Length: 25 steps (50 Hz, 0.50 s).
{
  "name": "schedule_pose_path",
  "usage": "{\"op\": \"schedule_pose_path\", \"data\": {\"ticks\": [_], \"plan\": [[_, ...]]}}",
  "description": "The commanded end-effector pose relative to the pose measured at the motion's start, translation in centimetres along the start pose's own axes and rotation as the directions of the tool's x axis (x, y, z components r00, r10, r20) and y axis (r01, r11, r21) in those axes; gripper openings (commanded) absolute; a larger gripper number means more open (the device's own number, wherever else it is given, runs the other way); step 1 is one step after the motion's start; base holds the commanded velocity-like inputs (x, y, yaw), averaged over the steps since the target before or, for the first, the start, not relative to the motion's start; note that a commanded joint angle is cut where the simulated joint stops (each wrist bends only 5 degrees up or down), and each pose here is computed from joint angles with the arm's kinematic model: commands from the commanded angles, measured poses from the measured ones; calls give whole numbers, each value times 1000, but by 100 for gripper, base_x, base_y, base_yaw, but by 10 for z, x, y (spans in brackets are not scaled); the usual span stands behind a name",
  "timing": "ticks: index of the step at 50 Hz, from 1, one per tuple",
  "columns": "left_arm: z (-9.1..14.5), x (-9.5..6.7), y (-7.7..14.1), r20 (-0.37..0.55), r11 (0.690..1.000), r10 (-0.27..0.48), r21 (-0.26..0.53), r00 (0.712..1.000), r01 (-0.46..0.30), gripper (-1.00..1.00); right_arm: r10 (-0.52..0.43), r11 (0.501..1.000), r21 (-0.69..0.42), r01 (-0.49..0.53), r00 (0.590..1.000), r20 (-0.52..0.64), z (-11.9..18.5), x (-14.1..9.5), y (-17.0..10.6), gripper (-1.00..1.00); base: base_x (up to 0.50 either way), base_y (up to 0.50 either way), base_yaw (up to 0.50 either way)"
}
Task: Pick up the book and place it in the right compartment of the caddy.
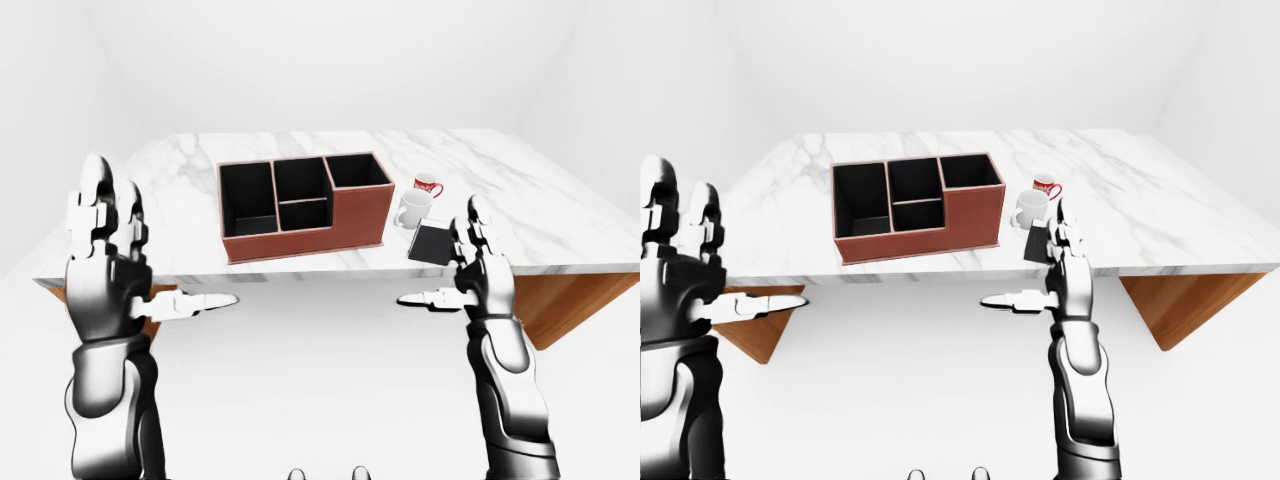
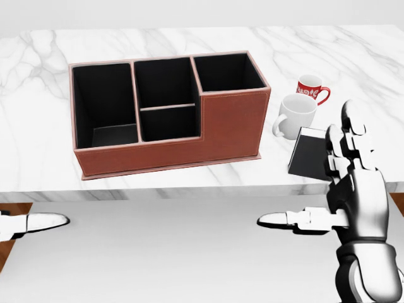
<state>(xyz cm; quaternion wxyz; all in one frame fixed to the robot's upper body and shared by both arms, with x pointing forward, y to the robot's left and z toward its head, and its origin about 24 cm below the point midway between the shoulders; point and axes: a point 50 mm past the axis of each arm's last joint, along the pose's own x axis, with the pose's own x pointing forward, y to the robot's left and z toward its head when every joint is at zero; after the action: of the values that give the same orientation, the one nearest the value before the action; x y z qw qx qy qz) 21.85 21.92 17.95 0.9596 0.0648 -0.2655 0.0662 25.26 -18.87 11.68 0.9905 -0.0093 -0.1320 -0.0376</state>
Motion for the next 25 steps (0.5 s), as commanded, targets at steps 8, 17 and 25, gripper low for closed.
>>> {"op": "schedule_pose_path", "data": {"ticks": [8,17,25], "plan": [[92,-5,31,403,995,47,66,914,-80,100,-16,998,-56,35,953,302,72,-6,-17,100,0,0,0],[89,-5,31,388,995,48,66,920,-80,100,-11,996,-75,40,934,358,85,-10,-19,100,0,0,0],[91,-5,31,396,995,49,64,917,-80,100,-14,997,-69,46,911,413,98,-14,-21,100,0,0,0]]}}
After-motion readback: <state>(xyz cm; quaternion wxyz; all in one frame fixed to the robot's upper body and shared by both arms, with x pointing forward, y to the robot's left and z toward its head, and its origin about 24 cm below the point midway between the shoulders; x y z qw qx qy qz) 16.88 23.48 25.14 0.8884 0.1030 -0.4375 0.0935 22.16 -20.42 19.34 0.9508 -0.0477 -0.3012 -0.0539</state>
